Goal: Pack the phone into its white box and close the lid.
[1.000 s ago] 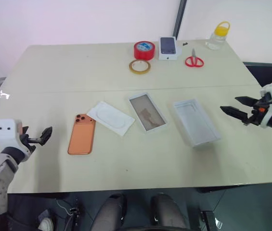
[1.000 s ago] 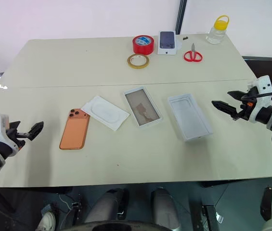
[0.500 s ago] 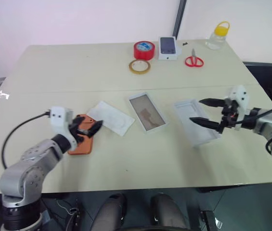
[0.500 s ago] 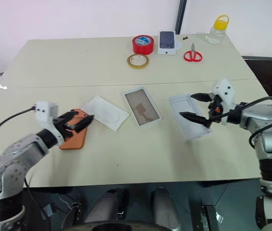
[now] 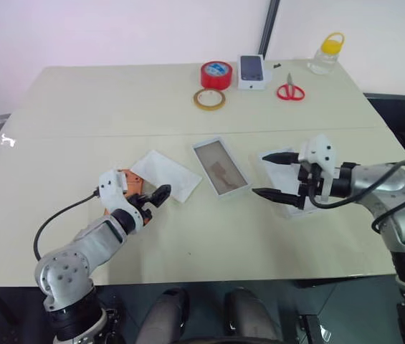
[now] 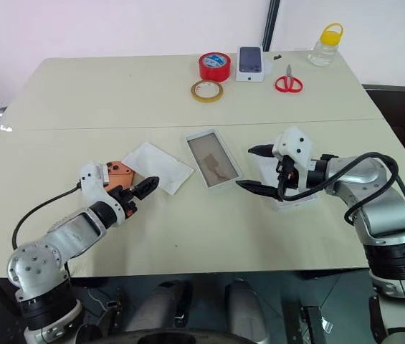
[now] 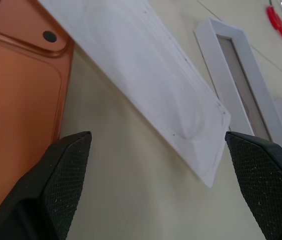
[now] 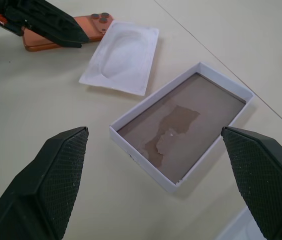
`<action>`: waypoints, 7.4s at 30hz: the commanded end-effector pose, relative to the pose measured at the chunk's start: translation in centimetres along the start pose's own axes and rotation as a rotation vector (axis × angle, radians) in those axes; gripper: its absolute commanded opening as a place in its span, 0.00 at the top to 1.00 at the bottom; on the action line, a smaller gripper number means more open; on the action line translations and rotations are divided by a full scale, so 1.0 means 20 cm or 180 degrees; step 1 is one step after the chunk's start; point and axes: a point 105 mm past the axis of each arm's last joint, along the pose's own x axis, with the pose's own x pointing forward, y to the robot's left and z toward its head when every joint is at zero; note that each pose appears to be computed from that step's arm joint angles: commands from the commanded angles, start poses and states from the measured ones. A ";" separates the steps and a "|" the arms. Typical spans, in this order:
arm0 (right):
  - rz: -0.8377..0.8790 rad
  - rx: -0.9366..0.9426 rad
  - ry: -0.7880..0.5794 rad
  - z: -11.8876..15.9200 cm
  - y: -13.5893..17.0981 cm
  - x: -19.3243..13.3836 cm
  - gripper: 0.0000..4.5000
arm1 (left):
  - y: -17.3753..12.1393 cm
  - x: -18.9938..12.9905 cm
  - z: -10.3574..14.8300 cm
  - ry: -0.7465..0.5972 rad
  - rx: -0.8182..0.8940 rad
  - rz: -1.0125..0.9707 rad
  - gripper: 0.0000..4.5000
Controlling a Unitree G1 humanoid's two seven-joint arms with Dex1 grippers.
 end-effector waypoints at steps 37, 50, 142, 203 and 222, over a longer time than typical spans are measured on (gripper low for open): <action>0.0362 -0.0616 0.0333 -0.08 0.15 0.22 0.00 | -0.07 0.15 0.15 -0.0105 -0.0743 -0.0195 0.99; 0.0686 -0.1104 0.0926 -0.24 0.03 0.31 0.20 | -0.01 0.12 0.22 -0.0091 -0.0259 -0.0111 1.00; -0.0411 -0.0490 0.0651 0.08 0.01 0.79 0.99 | 0.06 -0.12 0.26 0.0228 0.2731 -0.1182 0.12; 0.0717 -0.0910 0.0759 0.15 0.53 1.15 1.00 | 0.32 -0.16 0.10 0.1164 0.0748 -0.0011 0.00; 0.0625 -0.0837 0.0822 0.11 0.47 1.14 1.00 | 0.18 -0.12 0.06 0.1035 0.0302 -0.0557 0.00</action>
